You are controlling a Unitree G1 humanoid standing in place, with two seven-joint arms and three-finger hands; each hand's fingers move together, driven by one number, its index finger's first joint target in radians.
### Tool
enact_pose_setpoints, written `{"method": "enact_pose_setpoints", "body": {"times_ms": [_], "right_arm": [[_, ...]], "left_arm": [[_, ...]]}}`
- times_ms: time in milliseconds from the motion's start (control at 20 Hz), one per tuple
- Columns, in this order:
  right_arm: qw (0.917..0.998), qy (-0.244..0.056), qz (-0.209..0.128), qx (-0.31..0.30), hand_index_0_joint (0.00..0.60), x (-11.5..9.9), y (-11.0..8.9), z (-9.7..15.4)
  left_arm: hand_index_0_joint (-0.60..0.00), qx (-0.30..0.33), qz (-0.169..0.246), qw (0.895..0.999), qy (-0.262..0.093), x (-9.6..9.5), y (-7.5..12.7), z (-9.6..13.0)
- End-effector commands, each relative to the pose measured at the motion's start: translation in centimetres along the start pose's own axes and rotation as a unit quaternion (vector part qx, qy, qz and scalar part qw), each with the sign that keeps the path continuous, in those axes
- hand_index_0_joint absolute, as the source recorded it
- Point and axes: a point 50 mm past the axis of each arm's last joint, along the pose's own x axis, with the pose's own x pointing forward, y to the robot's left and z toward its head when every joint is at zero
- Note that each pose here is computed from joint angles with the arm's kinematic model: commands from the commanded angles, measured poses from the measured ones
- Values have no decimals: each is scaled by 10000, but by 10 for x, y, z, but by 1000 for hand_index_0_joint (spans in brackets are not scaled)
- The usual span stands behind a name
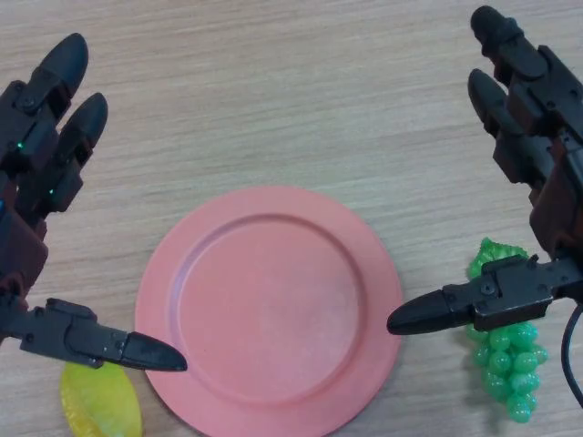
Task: Pick up the green grapes and place it on the plate
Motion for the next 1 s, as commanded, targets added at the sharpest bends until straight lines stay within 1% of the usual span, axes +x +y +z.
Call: {"method": "enact_pose_setpoints", "body": {"times_ms": [50, 200, 350, 450, 550, 600, 650, 700, 750, 800, 850, 900, 950, 1000], "right_arm": [[9950, -933, -293, -212, 0, -5, -10, 25], [9951, -918, -292, -222, 0, -6, -11, 25], [9952, -891, -327, -249, 0, -7, -12, 21], [9957, -755, -374, -394, 0, -10, -12, 13], [9961, -324, -541, -611, 0, -14, -17, -4], [9950, 215, -634, -738, 0, -19, -19, -21], [9939, 378, -665, -796, 0, -21, -19, -27], [9911, 657, -709, -919, 0, -27, -18, -39], [9895, 747, -726, -1005, 0, -28, -17, -44], [9857, 899, -723, -1228, 0, -31, -15, -56], [9838, 901, -746, -1362, 0, -32, -16, -62], [9793, 852, -833, -1636, 0, -31, -18, -74], [9775, 819, -886, -1732, 0, -30, -20, -79], [9758, 711, -954, -1837, 0, -28, -23, -87]], "left_arm": [[0, 578, 111, 9940, -918, -4, 8, 23], [0, 750, 208, 9929, -904, -3, 8, 22], [0, 789, 191, 9925, -914, -5, 7, 22], [0, 860, 222, 9920, -902, -6, 9, 19], [0, 904, 265, 9921, -825, -7, 11, 11], [0, 894, 315, 9927, -747, -8, 13, 7], [0, 896, 342, 9927, -726, -8, 14, 6], [0, 912, 388, 9926, -698, -9, 14, 5], [0, 911, 384, 9927, -687, -9, 14, 4], [0, 915, 351, 9930, -654, -9, 12, 3], [0, 914, 335, 9931, -648, -9, 11, 3], [0, 915, 307, 9932, -646, -10, 10, 3], [0, 918, 300, 9932, -651, -10, 10, 3], [0, 907, 301, 9932, -658, -10, 10, 3]]}}
